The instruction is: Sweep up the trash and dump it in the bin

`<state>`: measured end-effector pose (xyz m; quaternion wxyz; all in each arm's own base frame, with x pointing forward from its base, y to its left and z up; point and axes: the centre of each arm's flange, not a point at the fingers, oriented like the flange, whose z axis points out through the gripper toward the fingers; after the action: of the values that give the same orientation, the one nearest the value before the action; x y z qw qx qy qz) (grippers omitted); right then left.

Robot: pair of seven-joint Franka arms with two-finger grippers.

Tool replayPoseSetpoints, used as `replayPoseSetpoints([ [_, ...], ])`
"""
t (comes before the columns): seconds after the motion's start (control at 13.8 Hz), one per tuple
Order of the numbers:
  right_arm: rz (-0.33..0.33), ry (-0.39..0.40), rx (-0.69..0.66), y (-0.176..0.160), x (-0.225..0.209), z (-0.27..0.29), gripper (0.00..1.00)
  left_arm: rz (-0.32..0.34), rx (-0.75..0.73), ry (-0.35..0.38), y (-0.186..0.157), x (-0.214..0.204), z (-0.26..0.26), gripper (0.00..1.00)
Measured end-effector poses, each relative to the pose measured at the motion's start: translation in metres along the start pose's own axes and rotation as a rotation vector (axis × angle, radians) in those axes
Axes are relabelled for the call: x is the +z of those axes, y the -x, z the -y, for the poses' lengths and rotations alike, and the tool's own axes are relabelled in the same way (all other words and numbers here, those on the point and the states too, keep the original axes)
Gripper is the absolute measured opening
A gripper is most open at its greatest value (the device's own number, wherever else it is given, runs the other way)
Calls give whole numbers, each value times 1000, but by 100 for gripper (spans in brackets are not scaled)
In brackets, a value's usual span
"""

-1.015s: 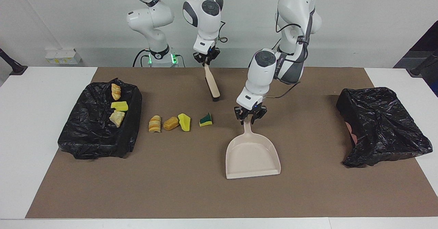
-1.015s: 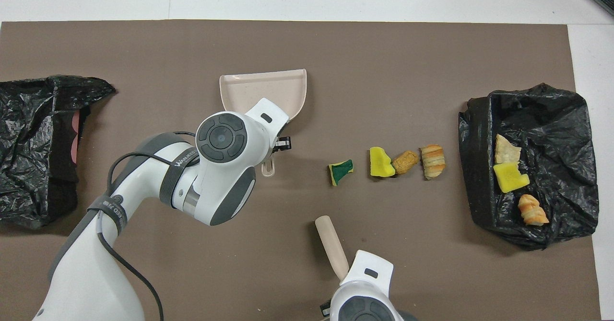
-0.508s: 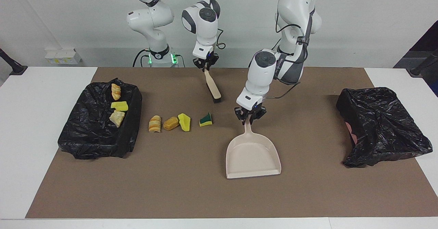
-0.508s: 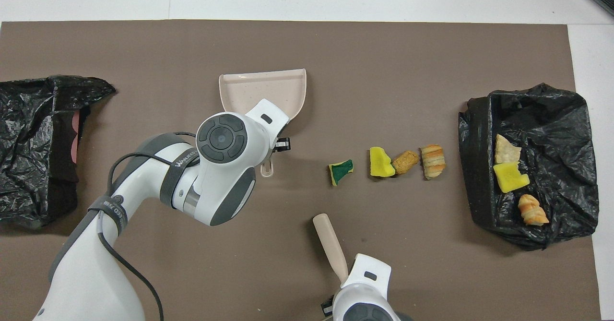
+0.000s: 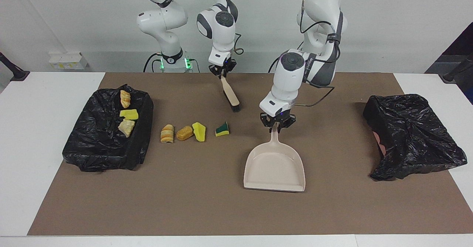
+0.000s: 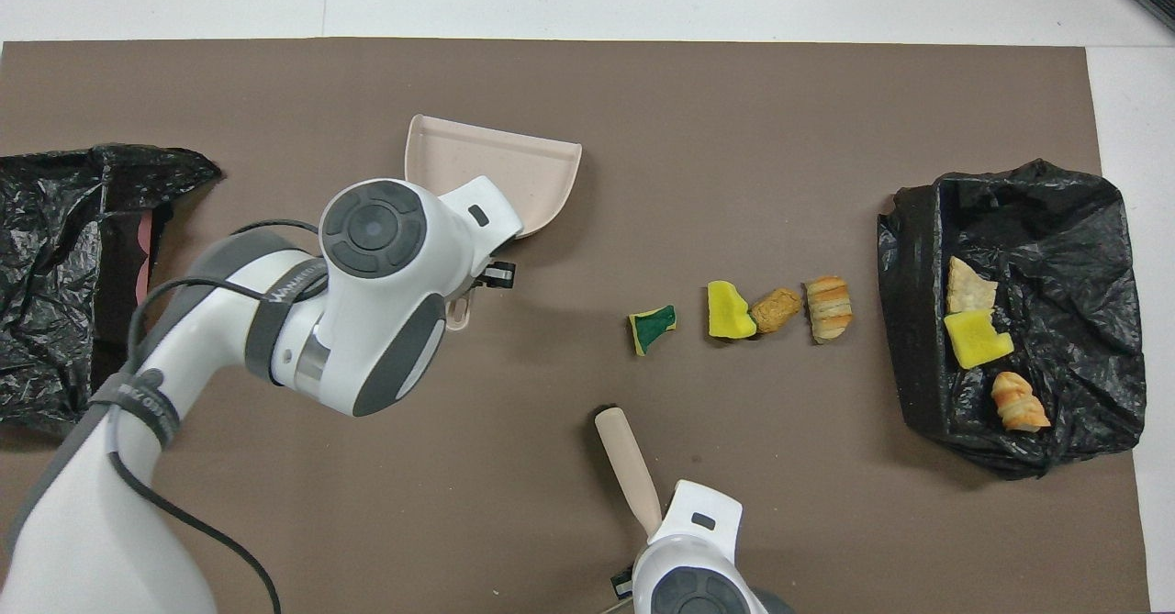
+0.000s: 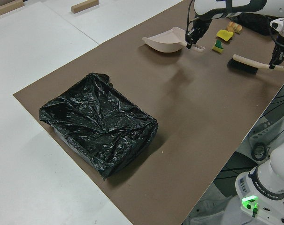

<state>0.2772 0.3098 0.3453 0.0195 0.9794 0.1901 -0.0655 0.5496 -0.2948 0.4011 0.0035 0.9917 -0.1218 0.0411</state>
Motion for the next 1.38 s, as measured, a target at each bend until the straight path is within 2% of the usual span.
replayPoseSetpoints([
  [0.07, -1, -5, 0, -3, -2, 1, 33, 13, 62, -6, -1, -12, 23, 31],
  [0.22, 0, -12, -6, -8, -3, 3, 59, 46, 191, -10, 2, -38, 71, 31],
  [0.44, 3, -18, -70, -13, -3, -1, 92, 83, 364, -2, 13, -70, 136, 31],
  [0.51, 4, -19, -82, -14, -3, -4, 99, 94, 419, 3, 16, -74, 151, 31],
  [0.58, 6, -19, -86, -15, -2, -5, 100, 103, 484, 8, 17, -75, 164, 31],
  [0.87, 14, -29, -92, -11, 13, -3, 100, 121, 704, 29, 22, -68, 199, 31],
  [1.02, 21, -28, -106, -9, 17, 2, 94, 124, 765, 35, 23, -66, 204, 31],
  [1.09, 21, -28, -110, -8, 17, 4, 85, 127, 791, 39, 24, -64, 203, 31],
  [1.38, 21, -29, -109, -8, 17, 3, 34, 145, 914, 59, 28, -53, 199, 31],
])
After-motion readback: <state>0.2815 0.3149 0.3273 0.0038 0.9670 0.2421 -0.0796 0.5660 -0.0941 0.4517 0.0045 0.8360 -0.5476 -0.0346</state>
